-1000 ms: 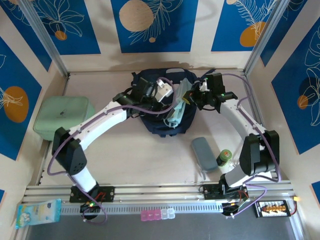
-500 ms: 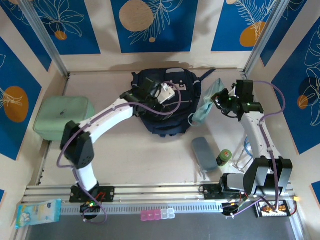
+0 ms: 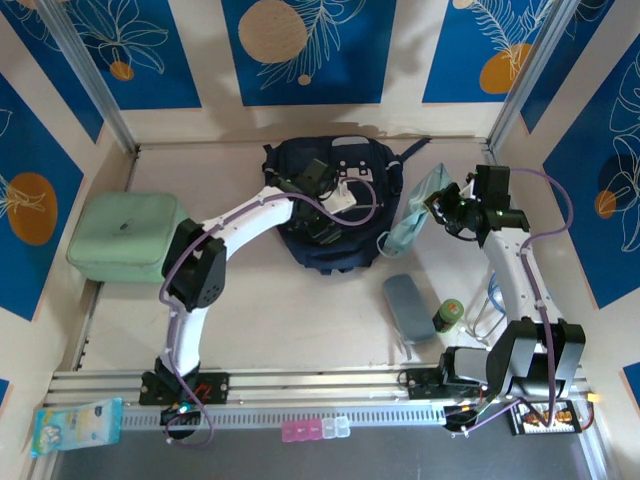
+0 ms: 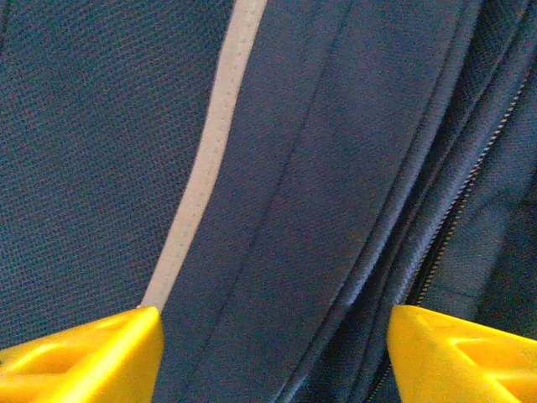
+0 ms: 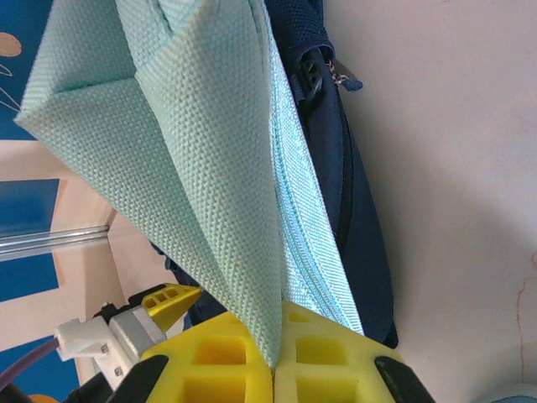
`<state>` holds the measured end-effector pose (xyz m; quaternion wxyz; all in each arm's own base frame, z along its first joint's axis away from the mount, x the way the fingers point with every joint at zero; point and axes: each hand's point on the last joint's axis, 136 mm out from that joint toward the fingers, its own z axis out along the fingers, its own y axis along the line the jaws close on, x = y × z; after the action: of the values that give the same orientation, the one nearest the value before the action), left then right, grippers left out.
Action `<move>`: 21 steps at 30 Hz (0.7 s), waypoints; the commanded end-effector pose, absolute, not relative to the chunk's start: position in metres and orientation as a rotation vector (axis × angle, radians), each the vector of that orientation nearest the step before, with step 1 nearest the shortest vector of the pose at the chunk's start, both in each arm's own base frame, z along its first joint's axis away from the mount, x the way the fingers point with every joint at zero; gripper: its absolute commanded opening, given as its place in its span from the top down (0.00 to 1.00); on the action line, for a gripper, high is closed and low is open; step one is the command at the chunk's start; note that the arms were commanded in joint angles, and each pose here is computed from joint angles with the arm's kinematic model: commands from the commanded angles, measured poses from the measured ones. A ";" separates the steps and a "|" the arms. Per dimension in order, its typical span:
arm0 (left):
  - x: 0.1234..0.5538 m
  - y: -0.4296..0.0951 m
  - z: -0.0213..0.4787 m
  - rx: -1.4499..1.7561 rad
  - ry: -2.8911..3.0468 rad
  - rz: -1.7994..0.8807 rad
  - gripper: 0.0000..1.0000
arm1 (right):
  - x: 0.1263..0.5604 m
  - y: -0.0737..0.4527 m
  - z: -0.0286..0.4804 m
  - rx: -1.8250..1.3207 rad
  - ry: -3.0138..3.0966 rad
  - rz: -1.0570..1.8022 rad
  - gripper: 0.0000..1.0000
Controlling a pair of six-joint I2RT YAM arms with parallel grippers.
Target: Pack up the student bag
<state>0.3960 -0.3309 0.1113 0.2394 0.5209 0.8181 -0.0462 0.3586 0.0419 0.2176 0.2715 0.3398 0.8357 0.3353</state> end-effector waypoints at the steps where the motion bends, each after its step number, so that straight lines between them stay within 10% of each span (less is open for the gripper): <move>1: 0.410 -0.322 0.107 1.419 2.246 -0.031 0.34 | 0.354 0.044 0.230 0.898 2.218 0.948 1.00; 21: 0.398 -0.331 0.094 1.609 2.236 -0.168 0.31 | 0.355 0.047 0.232 0.906 2.213 0.981 1.00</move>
<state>0.4046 -0.3283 0.1035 0.2167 0.5510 0.8051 -0.0363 0.3571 0.0439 0.2243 0.2737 0.3412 0.8297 0.3468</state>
